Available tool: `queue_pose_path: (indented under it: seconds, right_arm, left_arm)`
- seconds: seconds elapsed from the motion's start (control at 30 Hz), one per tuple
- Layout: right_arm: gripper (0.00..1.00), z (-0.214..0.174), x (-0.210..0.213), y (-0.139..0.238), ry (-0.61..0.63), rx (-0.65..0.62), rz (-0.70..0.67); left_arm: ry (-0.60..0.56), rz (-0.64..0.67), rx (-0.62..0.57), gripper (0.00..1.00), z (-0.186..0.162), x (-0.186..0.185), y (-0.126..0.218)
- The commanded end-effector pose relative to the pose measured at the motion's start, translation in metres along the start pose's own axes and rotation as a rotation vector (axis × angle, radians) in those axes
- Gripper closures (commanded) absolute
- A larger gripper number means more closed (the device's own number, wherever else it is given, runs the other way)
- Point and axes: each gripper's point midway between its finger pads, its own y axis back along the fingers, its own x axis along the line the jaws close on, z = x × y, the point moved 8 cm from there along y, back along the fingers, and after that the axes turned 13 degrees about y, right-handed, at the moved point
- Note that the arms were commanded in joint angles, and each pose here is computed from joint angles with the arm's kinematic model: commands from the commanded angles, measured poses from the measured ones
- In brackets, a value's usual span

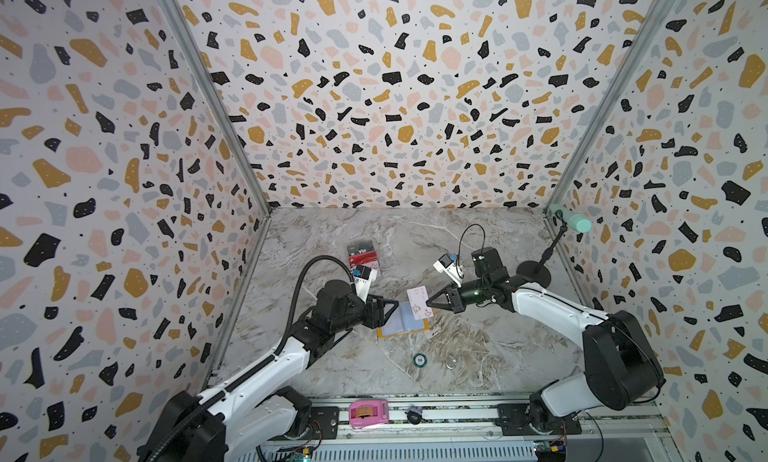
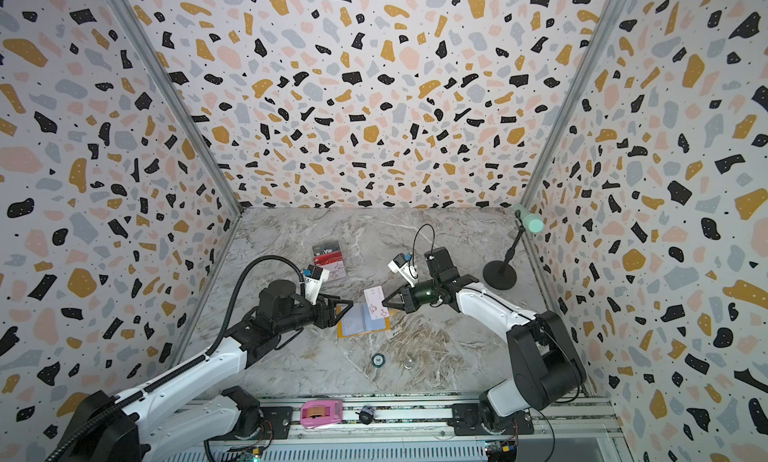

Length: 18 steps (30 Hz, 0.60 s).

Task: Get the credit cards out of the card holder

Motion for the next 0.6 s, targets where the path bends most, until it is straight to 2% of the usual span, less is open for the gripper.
queue_pose_path:
  seconds: [0.0,0.33,0.57]
  right_arm:
    - [1.0,0.008,0.024,0.004,0.11,-0.042,0.124]
    - [1.0,0.01,0.044,-0.004,0.196,-0.03,0.199]
    - [1.0,0.006,0.045,-0.009,0.199,-0.01,0.225]
  left_arm:
    - [-0.052,-0.191,0.074,0.36,0.005,-0.024,0.003]
    - [-0.063,-0.339,0.151,0.43,0.007,-0.041,0.004]
    - [-0.049,-0.376,0.171,0.61,0.006,-0.046,0.006]
